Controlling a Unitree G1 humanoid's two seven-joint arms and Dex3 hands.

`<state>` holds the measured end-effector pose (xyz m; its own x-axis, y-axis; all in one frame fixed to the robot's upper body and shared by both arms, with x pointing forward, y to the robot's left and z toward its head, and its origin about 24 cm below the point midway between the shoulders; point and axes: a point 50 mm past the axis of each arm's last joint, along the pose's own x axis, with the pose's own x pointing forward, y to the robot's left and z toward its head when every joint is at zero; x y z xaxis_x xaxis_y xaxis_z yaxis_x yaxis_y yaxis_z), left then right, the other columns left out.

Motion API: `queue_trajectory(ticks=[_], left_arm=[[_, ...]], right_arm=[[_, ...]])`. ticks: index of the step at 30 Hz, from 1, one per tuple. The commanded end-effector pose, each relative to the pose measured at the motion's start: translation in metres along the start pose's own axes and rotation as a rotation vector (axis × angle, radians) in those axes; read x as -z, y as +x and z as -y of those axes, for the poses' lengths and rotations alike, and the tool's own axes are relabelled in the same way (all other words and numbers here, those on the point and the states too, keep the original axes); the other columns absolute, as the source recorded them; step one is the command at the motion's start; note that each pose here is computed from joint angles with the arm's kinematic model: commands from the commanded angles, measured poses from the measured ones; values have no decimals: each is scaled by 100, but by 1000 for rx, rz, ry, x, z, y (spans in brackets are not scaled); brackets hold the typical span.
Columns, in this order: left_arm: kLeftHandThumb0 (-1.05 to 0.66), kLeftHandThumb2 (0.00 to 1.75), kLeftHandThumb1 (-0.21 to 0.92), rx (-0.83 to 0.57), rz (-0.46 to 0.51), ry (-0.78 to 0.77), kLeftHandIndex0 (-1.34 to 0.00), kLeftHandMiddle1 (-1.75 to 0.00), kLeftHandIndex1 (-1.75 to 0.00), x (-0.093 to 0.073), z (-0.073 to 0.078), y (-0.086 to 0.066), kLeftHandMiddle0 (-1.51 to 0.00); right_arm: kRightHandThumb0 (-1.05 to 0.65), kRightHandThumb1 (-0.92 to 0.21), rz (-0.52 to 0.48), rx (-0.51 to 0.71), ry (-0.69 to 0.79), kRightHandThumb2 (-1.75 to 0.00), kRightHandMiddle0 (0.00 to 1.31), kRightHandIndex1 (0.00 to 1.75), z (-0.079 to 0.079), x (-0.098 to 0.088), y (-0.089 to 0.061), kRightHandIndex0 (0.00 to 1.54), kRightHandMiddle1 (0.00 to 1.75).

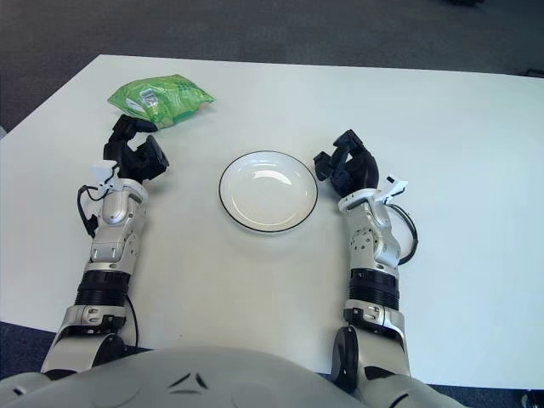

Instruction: Put the snack into the plate.

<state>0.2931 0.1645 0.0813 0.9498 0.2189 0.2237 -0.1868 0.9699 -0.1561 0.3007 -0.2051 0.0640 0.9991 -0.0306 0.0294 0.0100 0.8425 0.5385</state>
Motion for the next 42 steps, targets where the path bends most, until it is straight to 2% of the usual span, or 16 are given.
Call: queue_trajectory(ticks=[1, 10, 15, 18, 24, 29, 42], left_arm=[[-43, 111, 48, -21, -106, 30, -48, -175, -175, 25, -3, -20, -109], [-43, 112, 47, -3, -73, 151, -49, -175, -175, 19, -5, -17, -105], [-43, 112, 48, -17, -46, 234, -49, -175, -175, 10, -8, -15, -103], [-44, 114, 46, -15, -6, 305, -50, -175, -175, -8, -5, -12, -107], [-44, 117, 43, 16, 24, 461, -52, -175, -175, -21, -8, -6, -108], [-45, 117, 43, 28, 151, 649, -52, -175, -175, -45, -7, 11, -108], [-44, 114, 46, 44, 351, 910, -50, -175, -175, -82, 6, 24, -109]], right_arm=[[-52, -23, -101, 71, 45, -142, 68, 175, 12, 27, -12, 125, 175], [-52, -23, -102, 73, 40, -142, 68, 175, 11, 27, -12, 126, 175], [-52, -23, -102, 74, 41, -142, 68, 175, 11, 28, -11, 126, 175], [-52, -23, -102, 75, 41, -142, 69, 175, 11, 28, -11, 126, 175], [-52, -23, -101, 74, 41, -142, 69, 175, 12, 30, -12, 126, 175], [-52, -23, -101, 78, 45, -143, 69, 175, 13, 31, -12, 126, 175], [-52, -23, -102, 79, 49, -142, 69, 175, 14, 33, -12, 126, 175]])
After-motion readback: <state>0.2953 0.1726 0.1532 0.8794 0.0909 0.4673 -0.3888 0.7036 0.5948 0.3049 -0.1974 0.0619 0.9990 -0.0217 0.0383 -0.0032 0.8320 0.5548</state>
